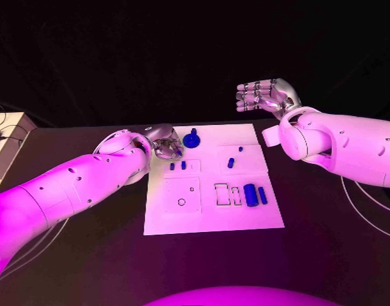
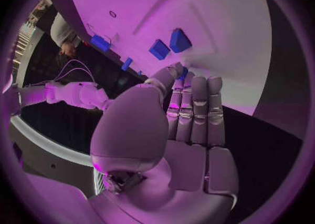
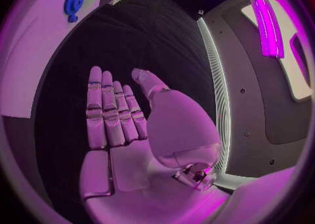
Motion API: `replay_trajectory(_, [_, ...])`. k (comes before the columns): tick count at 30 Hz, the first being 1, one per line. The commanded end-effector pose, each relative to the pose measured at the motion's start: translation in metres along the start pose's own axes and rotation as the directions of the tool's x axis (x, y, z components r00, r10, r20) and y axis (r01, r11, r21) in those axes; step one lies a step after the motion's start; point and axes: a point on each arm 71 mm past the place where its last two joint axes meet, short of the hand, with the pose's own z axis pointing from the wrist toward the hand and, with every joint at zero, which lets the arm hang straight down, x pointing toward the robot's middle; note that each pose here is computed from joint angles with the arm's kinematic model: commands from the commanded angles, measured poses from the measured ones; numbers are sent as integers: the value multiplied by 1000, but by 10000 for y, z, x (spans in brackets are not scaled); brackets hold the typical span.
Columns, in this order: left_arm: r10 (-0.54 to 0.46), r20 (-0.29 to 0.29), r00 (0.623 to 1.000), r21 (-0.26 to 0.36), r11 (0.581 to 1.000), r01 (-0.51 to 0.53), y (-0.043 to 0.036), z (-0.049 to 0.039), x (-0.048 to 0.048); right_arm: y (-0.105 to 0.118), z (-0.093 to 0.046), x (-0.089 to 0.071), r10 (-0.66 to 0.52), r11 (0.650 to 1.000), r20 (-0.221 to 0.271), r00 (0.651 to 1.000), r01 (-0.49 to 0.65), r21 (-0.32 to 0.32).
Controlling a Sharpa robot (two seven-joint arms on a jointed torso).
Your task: Assemble the parts on the task board
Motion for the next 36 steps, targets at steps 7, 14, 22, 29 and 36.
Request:
replay_trajectory(7, [14, -25, 1000, -16, 1000, -14, -10, 15, 43, 12, -1, 19, 1, 1000, -18, 1000, -1, -16])
replay_trajectory(14, [25, -39, 999, -35, 999, -26, 15, 15, 51, 10, -2, 12, 1, 1000, -17, 1000, -1, -15])
replay_trajectory(22, [34, -39, 999, -53, 998, -36, 27, 14, 52, 9, -2, 14, 1, 1000, -18, 1000, -1, -15])
replay_trajectory(29, [33, -25, 999, -50, 998, -35, 20, 13, 42, 9, -1, 15, 2, 1000, -19, 1000, -2, -15])
replay_trajectory(36, [17, -15, 1000, -20, 1000, -18, -15, 13, 39, 7, 0, 14, 1, 1000, -19, 1000, -2, -14])
